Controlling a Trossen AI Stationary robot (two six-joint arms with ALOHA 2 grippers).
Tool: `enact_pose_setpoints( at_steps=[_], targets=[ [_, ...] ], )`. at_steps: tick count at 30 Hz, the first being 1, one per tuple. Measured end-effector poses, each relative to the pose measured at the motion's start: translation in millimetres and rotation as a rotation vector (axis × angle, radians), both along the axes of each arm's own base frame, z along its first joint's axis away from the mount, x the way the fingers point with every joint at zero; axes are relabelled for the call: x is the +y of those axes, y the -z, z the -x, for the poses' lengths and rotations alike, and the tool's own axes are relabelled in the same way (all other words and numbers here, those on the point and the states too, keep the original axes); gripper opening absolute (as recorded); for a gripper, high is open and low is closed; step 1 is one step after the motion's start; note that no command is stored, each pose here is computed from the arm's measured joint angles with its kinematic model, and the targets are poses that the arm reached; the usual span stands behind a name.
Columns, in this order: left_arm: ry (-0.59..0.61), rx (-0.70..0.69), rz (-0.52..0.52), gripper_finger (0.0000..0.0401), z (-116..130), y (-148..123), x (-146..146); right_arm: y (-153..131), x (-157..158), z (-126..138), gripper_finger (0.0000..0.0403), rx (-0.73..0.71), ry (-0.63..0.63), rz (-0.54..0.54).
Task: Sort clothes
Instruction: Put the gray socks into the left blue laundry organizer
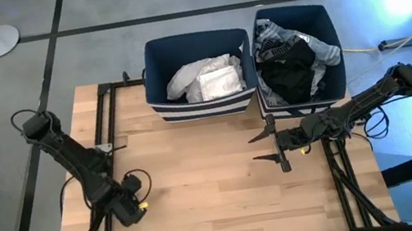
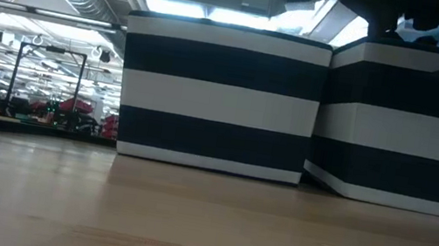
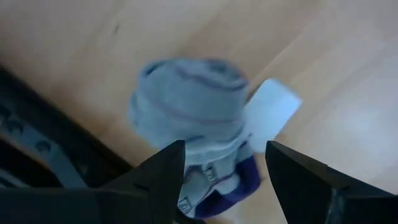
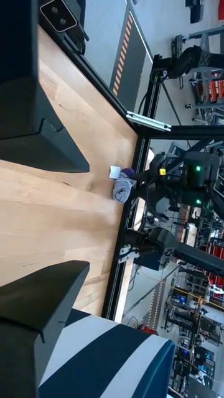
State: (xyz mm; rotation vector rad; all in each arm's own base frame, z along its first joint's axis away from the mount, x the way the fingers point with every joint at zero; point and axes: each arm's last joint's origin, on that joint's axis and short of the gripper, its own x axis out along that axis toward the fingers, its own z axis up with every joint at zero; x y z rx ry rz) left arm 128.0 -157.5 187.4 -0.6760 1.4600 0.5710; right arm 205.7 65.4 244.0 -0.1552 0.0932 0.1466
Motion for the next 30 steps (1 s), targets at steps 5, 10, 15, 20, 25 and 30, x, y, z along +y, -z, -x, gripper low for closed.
enact_pose_setpoints(
  at_steps=[5,10,15,20,25,30],
  targets=[
    [-0.023,-0.002,0.014,0.0212,11,10,-5,0,0,0,0.0246,0.000,0.000,0.000],
    [-0.013,-0.013,0.031,0.0212,14,22,-7,0,0,0,0.0246,0.000,0.000,0.000],
    [-0.018,0.026,-0.020,0.0212,18,38,-1,0,0,0,0.0246,0.000,0.000,0.000],
    [0.018,0.037,-0.041,0.0211,18,45,-1,0,0,0,0.0246,0.000,0.001,0.000],
    [0.084,0.016,-0.035,0.0194,16,48,-3,0,0,0,0.0246,0.000,0.003,0.000],
    [0.172,-0.011,-0.039,0.0138,15,48,-4,0,-1,0,0.0246,0.003,0.028,-0.019]
  ],
)
